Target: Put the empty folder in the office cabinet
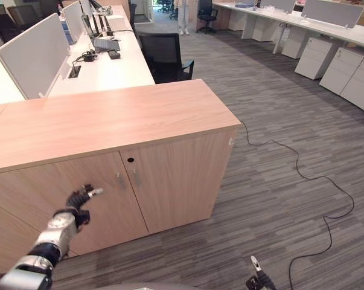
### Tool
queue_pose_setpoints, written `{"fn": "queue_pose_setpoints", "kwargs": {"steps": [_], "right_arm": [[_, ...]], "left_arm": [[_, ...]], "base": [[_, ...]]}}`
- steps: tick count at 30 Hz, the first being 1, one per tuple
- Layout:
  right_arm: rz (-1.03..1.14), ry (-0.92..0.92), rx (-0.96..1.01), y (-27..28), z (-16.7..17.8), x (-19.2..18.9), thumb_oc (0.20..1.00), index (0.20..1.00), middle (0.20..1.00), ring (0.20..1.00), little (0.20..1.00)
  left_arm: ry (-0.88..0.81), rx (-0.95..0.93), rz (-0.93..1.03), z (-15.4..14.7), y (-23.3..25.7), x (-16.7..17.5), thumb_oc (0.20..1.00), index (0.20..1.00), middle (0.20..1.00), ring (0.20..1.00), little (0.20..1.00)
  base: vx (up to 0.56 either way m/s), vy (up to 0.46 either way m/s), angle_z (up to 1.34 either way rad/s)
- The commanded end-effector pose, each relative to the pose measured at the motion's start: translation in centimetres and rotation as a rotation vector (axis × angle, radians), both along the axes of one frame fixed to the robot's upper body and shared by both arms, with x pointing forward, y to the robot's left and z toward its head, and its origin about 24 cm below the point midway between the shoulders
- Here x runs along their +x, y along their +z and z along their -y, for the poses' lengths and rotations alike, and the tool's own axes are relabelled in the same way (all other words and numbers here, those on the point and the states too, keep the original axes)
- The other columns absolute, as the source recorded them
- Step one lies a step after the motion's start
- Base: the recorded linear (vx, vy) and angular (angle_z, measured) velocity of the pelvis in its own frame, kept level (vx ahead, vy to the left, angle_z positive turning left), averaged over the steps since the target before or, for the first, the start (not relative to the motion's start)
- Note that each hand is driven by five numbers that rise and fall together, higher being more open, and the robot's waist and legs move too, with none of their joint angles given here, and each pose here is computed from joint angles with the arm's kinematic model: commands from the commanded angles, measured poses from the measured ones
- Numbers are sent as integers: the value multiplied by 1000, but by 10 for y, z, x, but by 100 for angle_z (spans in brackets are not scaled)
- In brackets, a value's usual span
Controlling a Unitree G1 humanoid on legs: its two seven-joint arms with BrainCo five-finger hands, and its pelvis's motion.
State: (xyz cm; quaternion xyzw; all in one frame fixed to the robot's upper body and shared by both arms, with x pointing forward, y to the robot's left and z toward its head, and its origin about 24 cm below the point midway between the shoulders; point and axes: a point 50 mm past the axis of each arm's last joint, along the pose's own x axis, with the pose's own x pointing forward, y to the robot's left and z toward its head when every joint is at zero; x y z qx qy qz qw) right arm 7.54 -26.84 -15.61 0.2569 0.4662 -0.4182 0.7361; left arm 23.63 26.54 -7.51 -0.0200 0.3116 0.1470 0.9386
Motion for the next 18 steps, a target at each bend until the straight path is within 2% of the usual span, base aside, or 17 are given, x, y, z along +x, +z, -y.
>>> {"fn": "queue_pose_setpoints", "kwargs": {"steps": [1,5,6,10,15,16,17,18], "right_arm": [[17,29,-19,3,4,12,1000,1000,1000,1000,1000],[32,27,-14,2,2,11,1000,1000,1000,1000,1000],[31,27,-14,2,2,10,1000,1000,1000,1000,1000],[41,51,4,0,-7,9,1000,1000,1000,1000,1000],[30,72,40,-6,-20,1,1000,1000,1000,1000,1000],[30,72,40,-6,-20,1,1000,1000,1000,1000,1000],[19,83,54,-8,-25,-2,1000,1000,1000,1000,1000],[19,83,54,-8,-25,-2,1000,1000,1000,1000,1000]], "left_arm": [[46,-89,31,11,-7,1,1000,1000,1000,1000,1000],[64,-146,-140,28,-45,-49,1000,1000,1000,1000,1000],[64,-146,-141,28,-46,-50,1000,1000,1000,1000,1000],[62,-164,-297,38,-69,-90,1000,1000,1000,1000,1000],[-15,-105,-485,45,-86,-132,1000,1000,1000,1000,1000],[-15,-104,-485,46,-87,-132,1000,1000,1000,1000,1000],[-57,-68,-559,48,-91,-148,1000,1000,1000,1000,1000],[-57,-68,-559,48,-91,-148,1000,1000,1000,1000,1000]], "base": [[10,4,-7],[2,0,0],[-12,-2,4],[-11,-1,5],[-11,-13,6],[-1,-6,4],[0,0,0],[0,0,0]]}}
